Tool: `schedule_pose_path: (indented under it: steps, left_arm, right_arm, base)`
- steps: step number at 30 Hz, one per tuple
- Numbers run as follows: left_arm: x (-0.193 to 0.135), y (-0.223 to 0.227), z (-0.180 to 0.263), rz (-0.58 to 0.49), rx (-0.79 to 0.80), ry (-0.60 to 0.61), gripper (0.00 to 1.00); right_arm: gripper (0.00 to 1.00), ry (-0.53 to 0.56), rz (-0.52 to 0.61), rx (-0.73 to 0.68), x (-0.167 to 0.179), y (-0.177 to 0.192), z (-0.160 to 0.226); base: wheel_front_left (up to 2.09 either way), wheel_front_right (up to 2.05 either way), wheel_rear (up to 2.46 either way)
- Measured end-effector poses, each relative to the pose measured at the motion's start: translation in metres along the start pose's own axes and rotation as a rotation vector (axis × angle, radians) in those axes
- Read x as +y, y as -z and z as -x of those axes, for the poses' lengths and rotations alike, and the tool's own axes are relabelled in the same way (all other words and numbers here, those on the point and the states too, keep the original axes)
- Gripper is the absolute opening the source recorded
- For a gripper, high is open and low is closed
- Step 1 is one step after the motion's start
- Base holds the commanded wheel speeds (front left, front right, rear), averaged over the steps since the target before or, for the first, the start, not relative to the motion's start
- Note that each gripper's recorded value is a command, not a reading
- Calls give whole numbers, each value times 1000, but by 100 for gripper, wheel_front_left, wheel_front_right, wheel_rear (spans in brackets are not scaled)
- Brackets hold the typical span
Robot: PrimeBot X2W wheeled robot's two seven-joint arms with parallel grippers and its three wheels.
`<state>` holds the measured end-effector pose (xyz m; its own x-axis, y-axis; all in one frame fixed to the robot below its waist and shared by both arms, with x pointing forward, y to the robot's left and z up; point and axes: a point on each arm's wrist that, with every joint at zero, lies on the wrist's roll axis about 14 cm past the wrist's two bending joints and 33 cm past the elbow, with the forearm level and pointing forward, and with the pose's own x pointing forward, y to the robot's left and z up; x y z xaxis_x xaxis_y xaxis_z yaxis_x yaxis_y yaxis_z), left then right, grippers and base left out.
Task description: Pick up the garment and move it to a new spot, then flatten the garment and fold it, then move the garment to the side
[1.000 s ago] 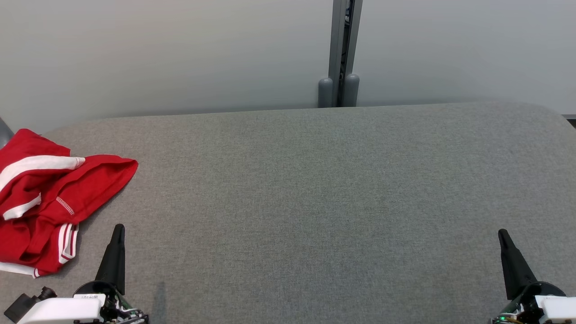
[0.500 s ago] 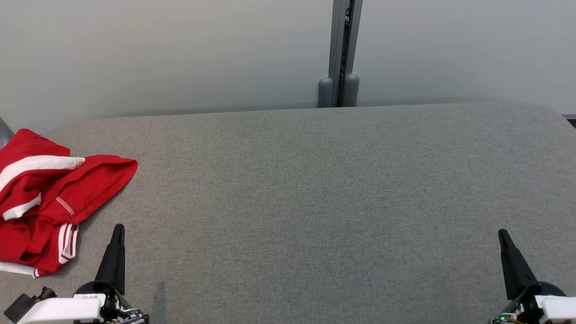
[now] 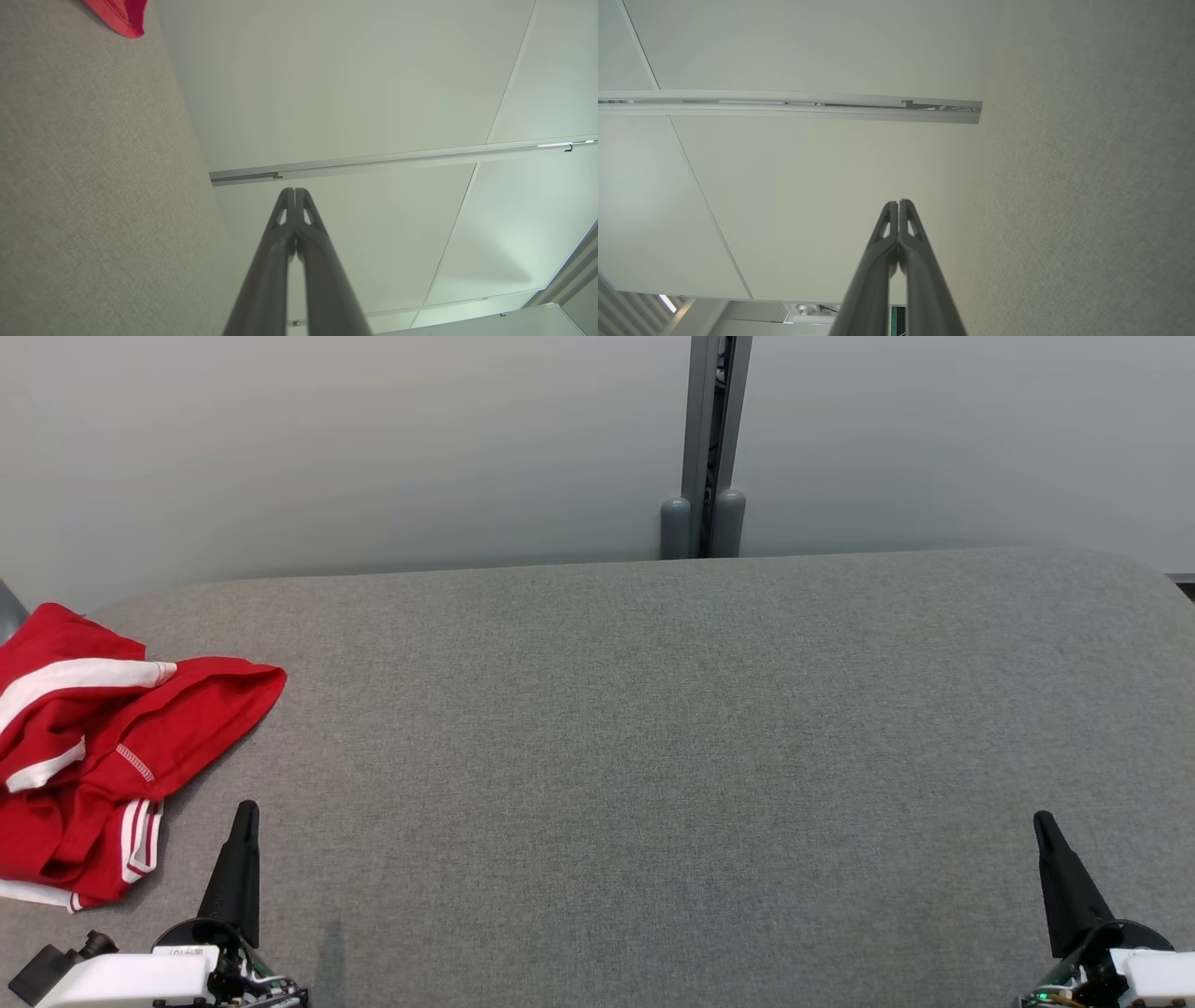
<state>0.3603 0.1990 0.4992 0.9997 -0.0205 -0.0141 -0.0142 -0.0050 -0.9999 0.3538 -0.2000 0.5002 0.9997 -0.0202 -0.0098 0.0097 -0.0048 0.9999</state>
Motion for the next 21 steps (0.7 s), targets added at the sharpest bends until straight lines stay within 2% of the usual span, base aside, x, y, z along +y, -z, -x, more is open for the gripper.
schedule_pose_path:
  steps: [21]
  left_arm:
    - [0,0,0,0,0,0,0]
  right_arm:
    - [0,0,0,0,0,0,0]
  base:
    - [0,0,0]
